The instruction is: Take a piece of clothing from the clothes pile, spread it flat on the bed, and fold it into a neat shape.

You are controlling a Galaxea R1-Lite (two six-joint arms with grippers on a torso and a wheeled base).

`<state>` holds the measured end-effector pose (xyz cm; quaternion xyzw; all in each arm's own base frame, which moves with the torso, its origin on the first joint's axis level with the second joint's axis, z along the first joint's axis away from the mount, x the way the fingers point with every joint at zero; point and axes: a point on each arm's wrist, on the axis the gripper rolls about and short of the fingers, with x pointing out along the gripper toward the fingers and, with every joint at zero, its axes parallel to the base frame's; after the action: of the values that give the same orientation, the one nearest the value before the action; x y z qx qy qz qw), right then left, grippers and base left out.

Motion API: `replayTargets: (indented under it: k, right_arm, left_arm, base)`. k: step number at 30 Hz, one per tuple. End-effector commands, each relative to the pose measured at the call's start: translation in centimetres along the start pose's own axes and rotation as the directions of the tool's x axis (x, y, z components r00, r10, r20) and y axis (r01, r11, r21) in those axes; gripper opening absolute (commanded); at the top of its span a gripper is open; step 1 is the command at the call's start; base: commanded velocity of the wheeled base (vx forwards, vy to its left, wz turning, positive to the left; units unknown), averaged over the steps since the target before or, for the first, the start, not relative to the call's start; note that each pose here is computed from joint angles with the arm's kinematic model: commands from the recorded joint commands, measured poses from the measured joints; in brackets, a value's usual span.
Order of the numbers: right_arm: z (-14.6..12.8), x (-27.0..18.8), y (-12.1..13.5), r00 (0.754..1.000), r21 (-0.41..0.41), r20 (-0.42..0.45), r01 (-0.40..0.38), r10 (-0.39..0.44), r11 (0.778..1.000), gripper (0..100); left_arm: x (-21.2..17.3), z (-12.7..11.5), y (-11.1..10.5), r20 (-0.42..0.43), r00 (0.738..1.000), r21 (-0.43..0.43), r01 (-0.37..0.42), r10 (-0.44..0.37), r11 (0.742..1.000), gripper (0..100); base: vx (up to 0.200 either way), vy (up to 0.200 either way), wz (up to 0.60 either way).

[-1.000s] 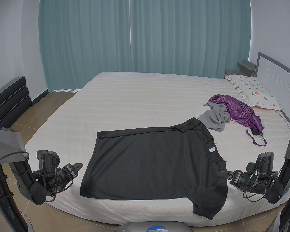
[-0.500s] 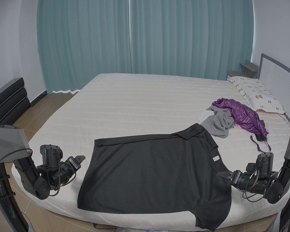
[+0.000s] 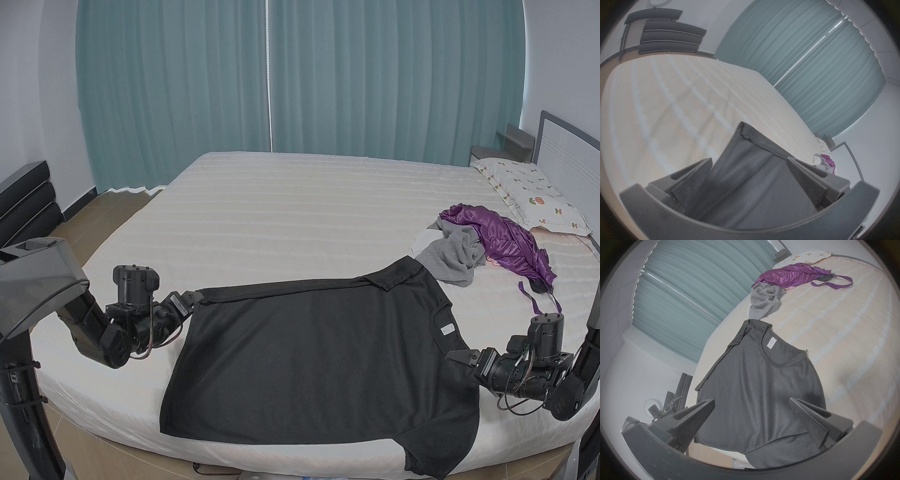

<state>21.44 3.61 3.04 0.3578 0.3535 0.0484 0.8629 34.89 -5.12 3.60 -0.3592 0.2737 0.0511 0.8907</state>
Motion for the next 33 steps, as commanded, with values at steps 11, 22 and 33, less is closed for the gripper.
replayTargets:
  k: [11, 22, 33]
  right_arm:
    - [-0.5, 0.3, 0.9, 0.997, 0.034, -0.051, -0.058, 0.060, 0.998, 100]
    - [-0.5, 0.4, 0.9, 0.997, 0.034, -0.053, -0.054, 0.056, 0.998, 100]
    - [-0.4, 0.4, 0.9, 0.997, 0.036, -0.045, -0.054, 0.055, 0.998, 100]
  left_arm:
    - [10.6, 0.6, -2.9, -0.165, 0.986, 0.016, 0.014, -0.011, 1.000, 100]
    - [13.9, 0.8, -3.2, -0.169, 0.986, 0.012, -0.004, 0.006, 1.000, 100]
    - [18.1, 4.0, -3.9, 0.034, 0.998, -0.037, 0.052, -0.050, 0.998, 100]
  base:
    - [0.000, 0.000, 0.00]
    - [0.000, 0.000, 0.00]
    - [0.000, 0.000, 0.00]
